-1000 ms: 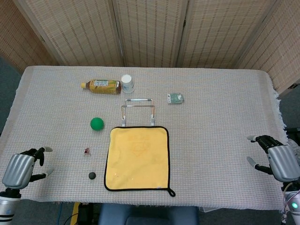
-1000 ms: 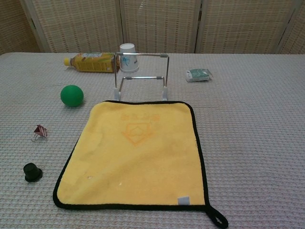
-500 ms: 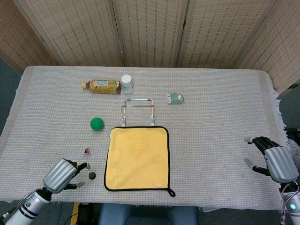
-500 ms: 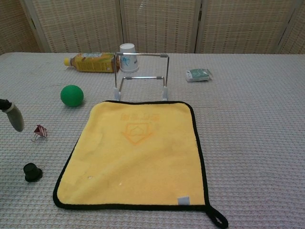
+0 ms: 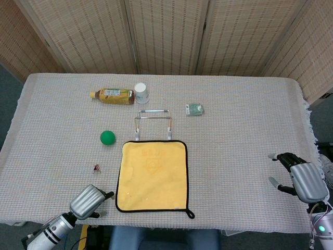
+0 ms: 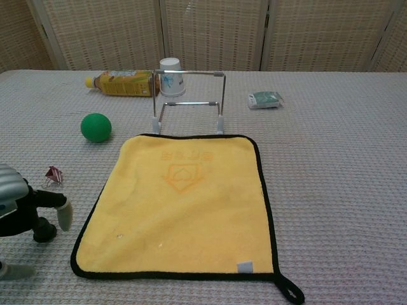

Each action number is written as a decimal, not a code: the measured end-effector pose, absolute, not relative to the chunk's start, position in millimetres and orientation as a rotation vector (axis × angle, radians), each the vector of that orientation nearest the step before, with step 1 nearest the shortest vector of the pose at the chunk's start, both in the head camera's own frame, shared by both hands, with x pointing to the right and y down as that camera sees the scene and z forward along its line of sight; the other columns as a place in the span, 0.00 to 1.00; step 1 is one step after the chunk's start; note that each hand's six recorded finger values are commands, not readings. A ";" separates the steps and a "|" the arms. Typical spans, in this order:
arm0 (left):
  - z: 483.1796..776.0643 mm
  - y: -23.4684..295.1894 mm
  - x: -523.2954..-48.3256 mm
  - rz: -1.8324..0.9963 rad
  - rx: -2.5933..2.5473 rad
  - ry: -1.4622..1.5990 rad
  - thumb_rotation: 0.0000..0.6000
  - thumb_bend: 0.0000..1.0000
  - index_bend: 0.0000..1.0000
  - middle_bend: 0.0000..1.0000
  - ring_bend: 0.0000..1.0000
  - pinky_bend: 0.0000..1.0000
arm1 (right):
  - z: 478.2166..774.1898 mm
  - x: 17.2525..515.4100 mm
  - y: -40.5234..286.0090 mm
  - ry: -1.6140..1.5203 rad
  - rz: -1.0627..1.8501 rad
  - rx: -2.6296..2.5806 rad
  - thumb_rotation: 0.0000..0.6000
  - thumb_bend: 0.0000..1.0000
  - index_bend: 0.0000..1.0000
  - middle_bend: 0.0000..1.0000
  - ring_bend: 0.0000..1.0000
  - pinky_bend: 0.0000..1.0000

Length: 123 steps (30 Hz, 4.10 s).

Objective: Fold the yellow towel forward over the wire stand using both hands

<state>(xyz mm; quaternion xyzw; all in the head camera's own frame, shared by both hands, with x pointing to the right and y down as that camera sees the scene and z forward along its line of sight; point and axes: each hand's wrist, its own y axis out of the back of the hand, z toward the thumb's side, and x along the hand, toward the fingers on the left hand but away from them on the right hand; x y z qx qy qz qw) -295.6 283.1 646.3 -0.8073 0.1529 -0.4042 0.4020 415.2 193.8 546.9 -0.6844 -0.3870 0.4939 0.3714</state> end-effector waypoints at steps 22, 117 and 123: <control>666.4 285.7 -258.8 -1.001 -2.069 0.370 1.00 0.16 0.46 1.00 0.83 0.88 | 548.6 425.0 198.1 -1.013 1.288 -1.742 1.00 0.24 0.27 0.37 0.33 0.47; 677.8 288.1 -250.8 -1.041 -2.116 0.446 1.00 0.43 0.62 1.00 0.88 0.88 | 678.3 165.9 261.1 -0.194 0.800 -2.176 1.00 0.16 0.44 0.98 1.00 1.00; 677.6 288.9 -250.9 -1.040 -2.117 0.448 1.00 0.42 0.62 1.00 0.88 0.88 | 682.3 161.7 258.5 -0.200 0.809 -2.171 1.00 0.19 0.44 0.98 1.00 1.00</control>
